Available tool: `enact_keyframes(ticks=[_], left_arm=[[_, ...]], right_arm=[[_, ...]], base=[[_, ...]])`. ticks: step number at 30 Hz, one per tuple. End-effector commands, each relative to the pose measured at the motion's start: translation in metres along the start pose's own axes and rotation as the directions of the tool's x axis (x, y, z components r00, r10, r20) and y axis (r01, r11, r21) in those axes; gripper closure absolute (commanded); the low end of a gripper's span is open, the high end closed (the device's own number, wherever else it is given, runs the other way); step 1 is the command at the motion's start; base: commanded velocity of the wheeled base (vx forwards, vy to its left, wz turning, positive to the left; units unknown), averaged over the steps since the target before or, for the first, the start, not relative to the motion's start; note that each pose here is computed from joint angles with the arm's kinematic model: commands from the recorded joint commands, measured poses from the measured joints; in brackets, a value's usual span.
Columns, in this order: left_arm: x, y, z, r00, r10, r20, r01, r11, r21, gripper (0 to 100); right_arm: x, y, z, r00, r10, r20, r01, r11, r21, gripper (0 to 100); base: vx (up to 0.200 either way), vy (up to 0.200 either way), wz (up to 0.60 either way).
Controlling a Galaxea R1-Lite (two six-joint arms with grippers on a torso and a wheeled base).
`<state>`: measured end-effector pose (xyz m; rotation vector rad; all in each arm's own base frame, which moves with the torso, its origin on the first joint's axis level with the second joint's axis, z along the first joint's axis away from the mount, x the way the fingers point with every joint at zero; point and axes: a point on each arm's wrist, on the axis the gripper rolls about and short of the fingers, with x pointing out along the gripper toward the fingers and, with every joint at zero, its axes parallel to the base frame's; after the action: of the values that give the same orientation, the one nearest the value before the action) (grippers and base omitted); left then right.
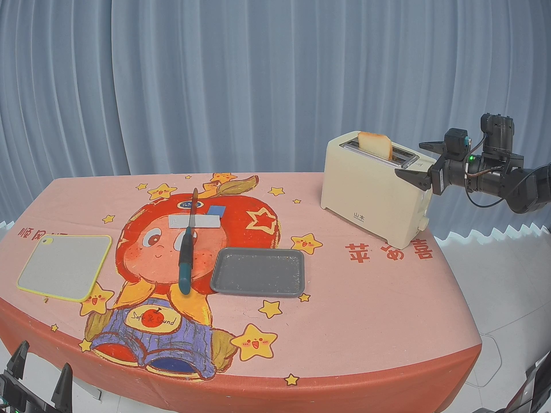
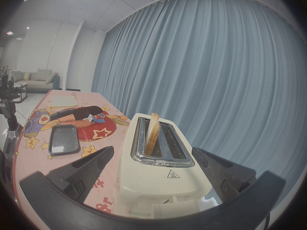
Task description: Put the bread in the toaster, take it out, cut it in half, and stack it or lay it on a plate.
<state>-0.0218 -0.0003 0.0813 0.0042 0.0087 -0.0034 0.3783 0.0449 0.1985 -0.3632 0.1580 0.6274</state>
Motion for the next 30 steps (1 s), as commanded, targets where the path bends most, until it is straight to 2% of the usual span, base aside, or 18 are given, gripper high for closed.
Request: enact_keyframes(ticks=[1, 11, 17, 25, 30], left_arm=[[0.001, 0.000, -0.005, 1.000, 0.000, -0.020, 0.000, 1.000, 0.000, 0], [0.001, 0.000, -0.005, 1.000, 0.000, -0.019, 0.000, 1.000, 0.000, 0], [0.001, 0.000, -0.005, 1.000, 0.000, -0.019, 0.000, 1.000, 0.000, 0], [0.001, 0.000, -0.005, 1.000, 0.000, -0.019, 0.000, 1.000, 0.000, 0], [0.001, 0.000, -0.005, 1.000, 0.000, -0.019, 0.000, 1.000, 0.000, 0]], right_arm=[[-0.001, 0.000, 0.001, 1.000, 0.001, 0.001, -0.001, 1.000, -0.001, 0], [-0.001, 0.000, 0.003, 1.000, -0.001, 0.008, 0.002, 1.000, -0.004, 0], [-0.014, 0.002, 0.013, 1.000, -0.009, 0.026, 0.009, 1.000, -0.003, 0], [-0.050, 0.016, 0.030, 0.998, -0.039, 0.054, 0.034, 0.995, 0.091, 0], [-0.073, 0.027, 0.034, 0.997, -0.044, 0.067, 0.029, 0.979, 0.203, 0]], base=[[0.000, 0.000, 0.00], [0.000, 0.000, 0.00], [0.000, 0.000, 0.00], [0.000, 0.000, 0.00], [0.000, 0.000, 0.00]])
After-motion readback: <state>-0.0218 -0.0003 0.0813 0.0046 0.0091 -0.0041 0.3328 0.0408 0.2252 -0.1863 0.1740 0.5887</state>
